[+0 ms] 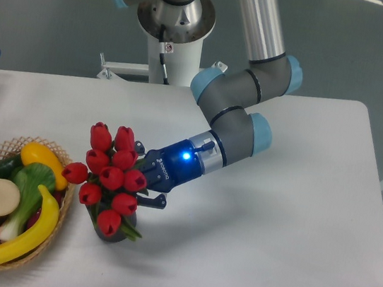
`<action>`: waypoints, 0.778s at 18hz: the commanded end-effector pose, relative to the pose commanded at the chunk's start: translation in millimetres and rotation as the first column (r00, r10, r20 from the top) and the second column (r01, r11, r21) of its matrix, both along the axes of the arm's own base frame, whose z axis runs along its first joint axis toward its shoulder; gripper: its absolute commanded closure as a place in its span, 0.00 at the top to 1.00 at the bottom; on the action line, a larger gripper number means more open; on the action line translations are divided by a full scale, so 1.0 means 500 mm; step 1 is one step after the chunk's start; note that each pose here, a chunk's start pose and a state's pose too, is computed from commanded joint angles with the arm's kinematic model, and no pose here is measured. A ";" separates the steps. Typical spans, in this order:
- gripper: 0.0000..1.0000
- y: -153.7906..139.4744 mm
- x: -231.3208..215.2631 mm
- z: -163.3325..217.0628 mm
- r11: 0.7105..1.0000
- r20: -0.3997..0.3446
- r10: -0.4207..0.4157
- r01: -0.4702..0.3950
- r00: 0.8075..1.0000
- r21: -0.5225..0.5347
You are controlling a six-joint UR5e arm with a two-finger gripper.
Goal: Insert the flowers into the vase
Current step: 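Push the tulips further down into the vase and open the gripper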
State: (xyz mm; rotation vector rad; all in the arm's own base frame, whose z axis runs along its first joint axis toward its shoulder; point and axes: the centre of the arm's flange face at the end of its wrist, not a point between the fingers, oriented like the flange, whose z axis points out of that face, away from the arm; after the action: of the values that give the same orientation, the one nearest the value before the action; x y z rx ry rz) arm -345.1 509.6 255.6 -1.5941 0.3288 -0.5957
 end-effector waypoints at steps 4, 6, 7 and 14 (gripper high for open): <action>0.26 0.000 0.000 -0.003 1.000 0.003 0.000 0.000 1.000 -0.002; 0.27 0.000 0.000 -0.004 1.000 0.003 0.000 0.000 1.000 -0.002; 0.28 0.000 0.000 -0.002 1.000 0.001 0.000 0.000 1.000 -0.001; 0.45 -0.003 0.001 -0.010 1.000 -0.011 0.001 -0.001 1.000 0.008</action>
State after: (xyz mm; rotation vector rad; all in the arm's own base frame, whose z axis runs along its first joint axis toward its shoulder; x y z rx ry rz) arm -344.8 508.3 250.9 -1.5908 0.3385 -0.5840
